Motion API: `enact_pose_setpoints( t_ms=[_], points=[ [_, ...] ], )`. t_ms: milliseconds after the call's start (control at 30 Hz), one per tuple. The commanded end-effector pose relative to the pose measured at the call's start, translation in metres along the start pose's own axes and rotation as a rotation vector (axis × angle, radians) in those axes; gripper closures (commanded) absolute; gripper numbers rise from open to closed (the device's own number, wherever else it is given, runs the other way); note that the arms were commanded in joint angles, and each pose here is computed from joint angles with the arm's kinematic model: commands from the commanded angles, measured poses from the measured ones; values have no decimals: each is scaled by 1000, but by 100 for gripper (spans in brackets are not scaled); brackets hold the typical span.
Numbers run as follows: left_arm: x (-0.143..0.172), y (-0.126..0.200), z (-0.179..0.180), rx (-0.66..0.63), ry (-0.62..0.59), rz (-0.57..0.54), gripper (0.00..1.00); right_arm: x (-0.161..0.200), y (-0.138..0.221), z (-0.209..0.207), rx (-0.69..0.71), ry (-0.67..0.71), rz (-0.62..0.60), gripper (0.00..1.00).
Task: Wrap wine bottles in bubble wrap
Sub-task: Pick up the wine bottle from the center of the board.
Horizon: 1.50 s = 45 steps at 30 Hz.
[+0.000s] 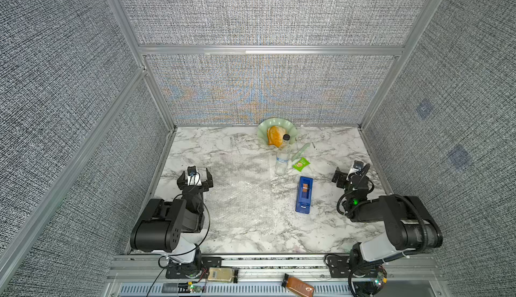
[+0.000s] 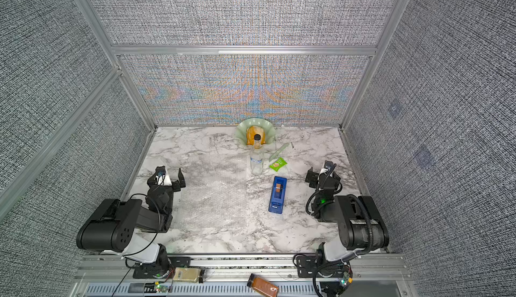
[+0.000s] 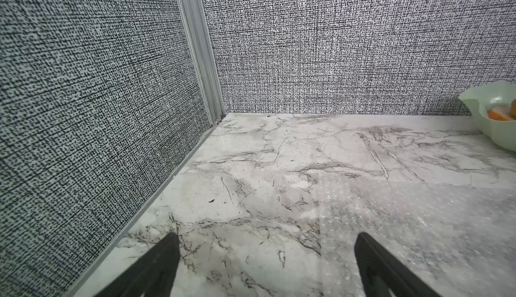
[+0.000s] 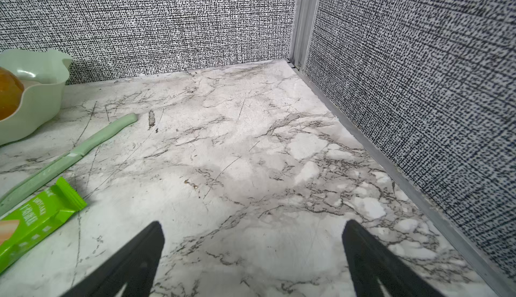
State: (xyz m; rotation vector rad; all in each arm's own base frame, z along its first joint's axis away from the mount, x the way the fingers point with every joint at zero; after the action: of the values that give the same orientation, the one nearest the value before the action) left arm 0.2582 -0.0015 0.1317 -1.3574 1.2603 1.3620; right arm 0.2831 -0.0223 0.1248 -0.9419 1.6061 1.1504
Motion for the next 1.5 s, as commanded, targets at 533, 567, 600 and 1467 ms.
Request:
enact_pose_setpoints(
  t_ms=[533, 567, 600, 1467],
  points=[
    [-6, 0, -1, 4, 12, -37, 1, -2, -1, -1, 12, -3, -9, 1],
    [-6, 0, -1, 4, 12, -38, 1, -1, -1, -1, 11, -2, -8, 1],
    [-6, 0, -1, 3, 12, -39, 1, -2, -1, -1, 12, -2, -9, 1],
    [-6, 1, 0, 3, 12, -42, 1, -19, 23, -1, -78, 23, -97, 1]
  ],
)
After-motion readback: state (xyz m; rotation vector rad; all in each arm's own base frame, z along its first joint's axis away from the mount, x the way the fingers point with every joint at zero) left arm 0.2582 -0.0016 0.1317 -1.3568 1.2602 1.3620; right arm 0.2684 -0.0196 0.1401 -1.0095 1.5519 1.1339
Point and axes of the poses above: each gripper's point midway between its finger pads, its own y axis back along the fingers, its own z axis along the line the jaws close on, x = y × z, the point moved 10 cm from there along y, back along the fingers, and after that the axes turned 9 degrees about y, right-handed, at the moved point
